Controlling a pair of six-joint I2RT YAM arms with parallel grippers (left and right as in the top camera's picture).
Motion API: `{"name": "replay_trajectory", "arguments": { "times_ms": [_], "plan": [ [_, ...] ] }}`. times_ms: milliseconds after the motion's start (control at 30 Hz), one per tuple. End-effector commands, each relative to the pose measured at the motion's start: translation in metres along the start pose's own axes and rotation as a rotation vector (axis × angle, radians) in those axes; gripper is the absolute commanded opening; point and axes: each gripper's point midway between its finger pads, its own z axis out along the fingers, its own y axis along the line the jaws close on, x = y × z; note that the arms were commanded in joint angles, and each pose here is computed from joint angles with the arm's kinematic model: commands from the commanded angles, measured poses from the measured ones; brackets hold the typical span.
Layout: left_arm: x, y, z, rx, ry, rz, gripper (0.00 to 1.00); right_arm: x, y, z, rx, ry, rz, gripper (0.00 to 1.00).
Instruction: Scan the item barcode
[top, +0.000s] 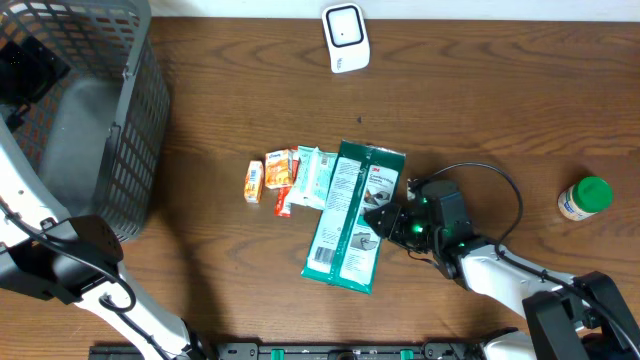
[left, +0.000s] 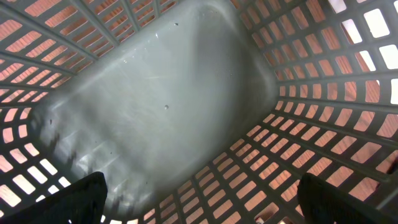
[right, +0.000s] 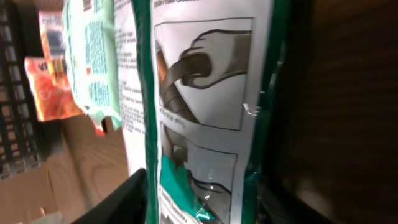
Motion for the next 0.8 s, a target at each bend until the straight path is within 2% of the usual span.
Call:
{"name": "replay_trajectory", "arguments": {
  "times_ms": [0, 100, 233, 367, 500, 633, 767],
  "plan": [
    [-0.001, -0.004, -0.015, 0.024, -0.030, 0.003, 0.98, 0.018, -0.019, 0.006, 0.074, 0.028, 0.032, 0.55],
    [-0.001, -0.004, -0.015, 0.024, -0.030, 0.003, 0.98, 0.017, -0.015, 0.010, 0.060, 0.018, 0.016, 0.61],
    [-0.001, -0.004, -0.015, 0.024, -0.030, 0.003, 0.98, 0.011, -0.009, 0.017, 0.020, 0.003, -0.005, 0.62],
    [-0.001, -0.004, -0.015, 0.024, -0.030, 0.003, 0.98, 0.010, 0.005, 0.027, -0.072, 0.015, -0.038, 0.58],
    [-0.001, -0.004, -0.015, 0.024, -0.029, 0.003, 0.98, 0.009, 0.011, 0.035, -0.134, 0.024, -0.062, 0.40],
    [-0.001, -0.004, -0.015, 0.024, -0.030, 0.003, 0.98, 0.010, 0.021, 0.038, -0.195, 0.033, -0.110, 0.41],
    [-0.001, -0.004, -0.015, 0.024, -0.030, 0.003, 0.98, 0.008, 0.020, 0.038, -0.194, 0.023, -0.137, 0.36]
  ]
}}
